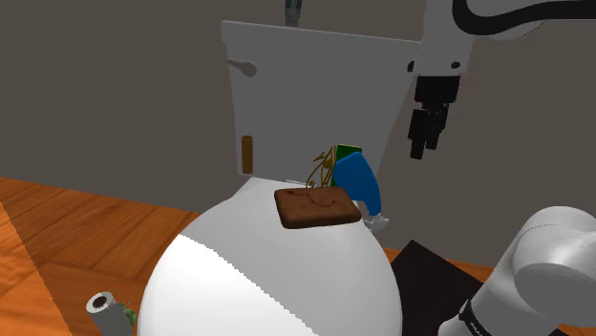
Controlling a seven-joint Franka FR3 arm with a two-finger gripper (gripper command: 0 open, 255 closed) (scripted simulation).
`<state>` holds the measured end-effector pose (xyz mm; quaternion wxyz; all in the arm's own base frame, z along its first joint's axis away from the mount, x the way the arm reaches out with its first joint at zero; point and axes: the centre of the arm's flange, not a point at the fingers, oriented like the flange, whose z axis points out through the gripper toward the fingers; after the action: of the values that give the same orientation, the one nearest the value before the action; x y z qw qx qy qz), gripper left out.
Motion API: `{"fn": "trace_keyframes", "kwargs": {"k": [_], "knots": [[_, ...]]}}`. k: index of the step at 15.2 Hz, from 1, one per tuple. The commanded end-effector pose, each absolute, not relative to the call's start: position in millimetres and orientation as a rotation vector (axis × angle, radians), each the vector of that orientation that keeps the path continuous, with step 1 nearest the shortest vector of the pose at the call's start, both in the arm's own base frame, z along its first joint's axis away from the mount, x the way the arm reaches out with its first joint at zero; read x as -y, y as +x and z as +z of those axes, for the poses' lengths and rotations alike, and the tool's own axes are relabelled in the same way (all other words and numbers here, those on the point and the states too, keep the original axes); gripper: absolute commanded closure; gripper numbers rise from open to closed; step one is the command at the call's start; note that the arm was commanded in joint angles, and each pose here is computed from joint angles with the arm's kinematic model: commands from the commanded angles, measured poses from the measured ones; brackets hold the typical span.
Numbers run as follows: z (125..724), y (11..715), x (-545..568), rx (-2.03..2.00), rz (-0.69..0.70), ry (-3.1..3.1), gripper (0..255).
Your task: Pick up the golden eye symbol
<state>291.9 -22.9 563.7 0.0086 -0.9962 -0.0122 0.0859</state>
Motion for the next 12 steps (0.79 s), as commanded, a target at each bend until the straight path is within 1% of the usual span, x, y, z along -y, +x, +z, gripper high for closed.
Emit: {"fn": "trace_keyframes", "kwargs": {"k": [1, 6, 12], "knots": [[563.7, 291.9, 22.9, 0.038, 0.268, -3.113, 0], [536.1, 305.8, -17.0, -0.459, 0.032, -3.067, 0], [507.3, 343.0, -55.0, -1.026, -0.249, -2.888, 0]]}}
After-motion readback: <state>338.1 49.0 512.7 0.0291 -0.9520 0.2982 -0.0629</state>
